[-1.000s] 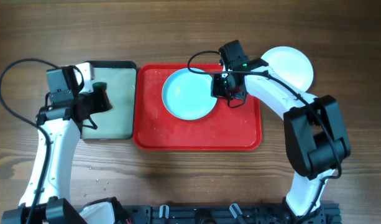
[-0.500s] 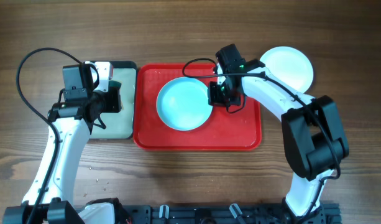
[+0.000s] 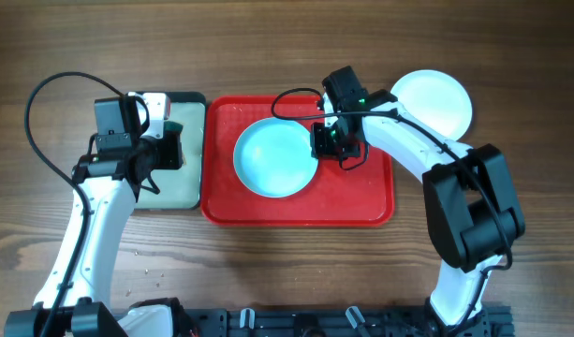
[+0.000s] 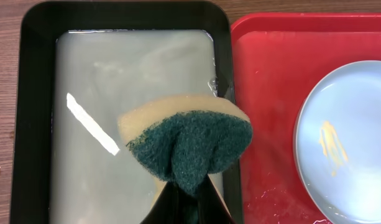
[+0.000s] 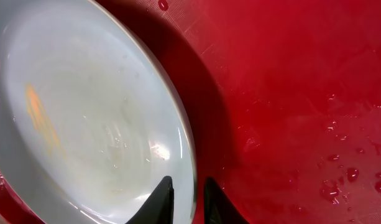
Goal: Clean dirty plates on tray and stack at the side
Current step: 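Lift the sponge from the black tray with the left gripper onto the plate, then scrub the light-blue plate with the sponge while the right gripper holds its rim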
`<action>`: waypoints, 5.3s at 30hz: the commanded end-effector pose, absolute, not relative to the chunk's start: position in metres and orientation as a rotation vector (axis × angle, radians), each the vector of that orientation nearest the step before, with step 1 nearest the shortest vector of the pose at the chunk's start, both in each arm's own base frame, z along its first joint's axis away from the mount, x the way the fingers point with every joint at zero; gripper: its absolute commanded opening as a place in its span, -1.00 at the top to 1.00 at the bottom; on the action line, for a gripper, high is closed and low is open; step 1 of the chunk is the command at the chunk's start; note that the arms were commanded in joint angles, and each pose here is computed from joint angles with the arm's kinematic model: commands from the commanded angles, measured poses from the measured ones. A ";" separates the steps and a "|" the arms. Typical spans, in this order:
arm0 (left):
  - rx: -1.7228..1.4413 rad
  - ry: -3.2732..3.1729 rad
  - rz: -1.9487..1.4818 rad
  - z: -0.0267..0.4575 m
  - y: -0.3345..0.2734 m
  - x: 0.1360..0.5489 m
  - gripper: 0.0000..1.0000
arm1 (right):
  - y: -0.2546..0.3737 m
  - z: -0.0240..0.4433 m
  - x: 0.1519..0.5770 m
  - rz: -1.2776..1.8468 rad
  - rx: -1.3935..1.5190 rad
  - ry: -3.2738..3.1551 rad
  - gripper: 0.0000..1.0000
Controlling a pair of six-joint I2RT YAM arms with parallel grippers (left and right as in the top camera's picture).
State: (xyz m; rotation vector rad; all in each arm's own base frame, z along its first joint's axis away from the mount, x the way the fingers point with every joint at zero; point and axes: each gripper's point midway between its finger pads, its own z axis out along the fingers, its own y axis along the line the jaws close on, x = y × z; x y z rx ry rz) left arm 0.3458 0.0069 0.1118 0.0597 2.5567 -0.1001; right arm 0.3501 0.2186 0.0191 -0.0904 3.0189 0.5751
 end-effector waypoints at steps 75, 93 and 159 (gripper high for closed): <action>-0.063 3.083 -0.713 -0.019 -0.171 0.308 0.92 | 0.251 0.023 0.342 0.493 -0.227 2.943 0.91; -0.072 2.832 -0.305 0.066 -0.127 0.351 0.92 | 0.249 0.023 0.348 0.466 -0.225 2.919 0.50; -0.186 2.722 -0.297 0.065 -0.107 0.348 0.89 | 0.256 0.000 0.342 0.514 -0.224 2.973 0.91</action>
